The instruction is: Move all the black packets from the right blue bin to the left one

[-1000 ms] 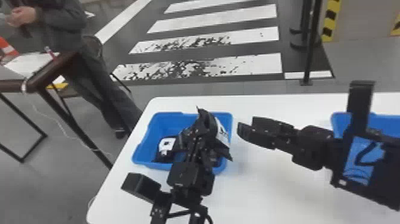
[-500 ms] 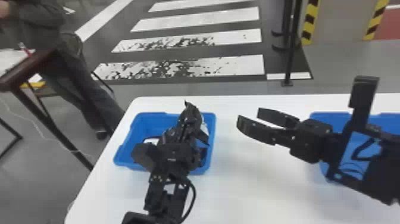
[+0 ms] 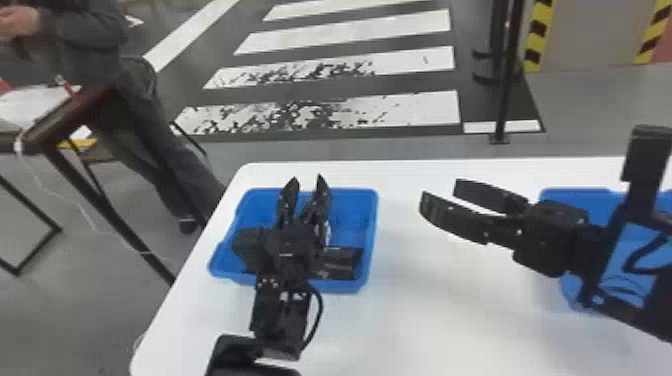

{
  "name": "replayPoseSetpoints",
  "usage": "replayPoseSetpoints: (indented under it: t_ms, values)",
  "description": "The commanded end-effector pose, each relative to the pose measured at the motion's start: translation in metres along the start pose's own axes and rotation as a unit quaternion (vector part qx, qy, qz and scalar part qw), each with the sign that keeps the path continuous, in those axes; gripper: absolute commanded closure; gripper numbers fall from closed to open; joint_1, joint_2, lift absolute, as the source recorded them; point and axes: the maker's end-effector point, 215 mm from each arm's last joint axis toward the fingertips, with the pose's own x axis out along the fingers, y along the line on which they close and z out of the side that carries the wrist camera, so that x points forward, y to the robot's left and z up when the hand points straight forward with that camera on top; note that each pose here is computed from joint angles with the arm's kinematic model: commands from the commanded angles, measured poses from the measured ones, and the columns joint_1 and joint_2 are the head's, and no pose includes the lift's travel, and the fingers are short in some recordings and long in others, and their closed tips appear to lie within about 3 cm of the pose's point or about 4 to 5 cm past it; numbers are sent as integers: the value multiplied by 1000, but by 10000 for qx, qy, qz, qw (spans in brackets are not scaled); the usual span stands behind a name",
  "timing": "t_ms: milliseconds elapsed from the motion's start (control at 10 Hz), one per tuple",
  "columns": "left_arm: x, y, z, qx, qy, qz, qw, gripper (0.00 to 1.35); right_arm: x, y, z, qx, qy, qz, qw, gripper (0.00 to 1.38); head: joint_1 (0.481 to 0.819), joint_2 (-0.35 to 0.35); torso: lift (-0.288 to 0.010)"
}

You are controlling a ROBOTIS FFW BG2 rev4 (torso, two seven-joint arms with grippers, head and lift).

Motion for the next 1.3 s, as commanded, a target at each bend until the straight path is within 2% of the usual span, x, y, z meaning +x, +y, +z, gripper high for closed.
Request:
replayPoseSetpoints:
  t_ms: [0,100,200,300,500,600,700,800,900,1000,1200]
  values:
    - [-13,-7,19,-181,-388,-22,9991,73,-9,-11,5,-25,-164,-158,9997,312,695,296,-140]
    - [-25,-17,28,-462,-618,-56,9970,99,-24,-29,13,-206,-334,-481,9981,312,695,295,-140]
    - [-36,-27,32,-814,-713,-104,9941,78,-51,-52,30,-584,-558,-984,9919,312,695,276,-140]
    - [-45,-32,34,-1146,-719,-189,9906,78,-75,-64,40,-754,-769,-1345,9851,312,695,236,-140]
    - [-79,-31,61,-1282,-827,-197,9881,76,-121,-72,59,-1182,-1137,-1984,9663,314,695,142,-140]
    - [-98,-26,73,-1292,-735,-137,9888,75,-143,-70,66,-1484,-1243,-2272,9544,308,695,126,-140]
    - [-115,-20,81,-1135,-608,-104,9916,35,-165,-73,66,-1644,-1254,-2540,9448,308,695,108,-140]
    - [-127,-14,86,-792,-421,-74,9959,-1,-185,-74,61,-1683,-1309,-2713,9386,309,695,91,-140]
    - [-137,-12,83,-452,-154,-100,9988,-1,-204,-76,48,-1717,-1180,-2932,9331,312,695,77,-140]
    - [-142,-11,81,-107,-45,-141,9998,-1,-219,-76,37,-1768,-1030,-3129,9275,314,695,68,-140]
    - [-152,0,76,341,37,-61,9994,-1,-245,-63,42,-2191,-828,-3491,9073,314,695,37,-140]
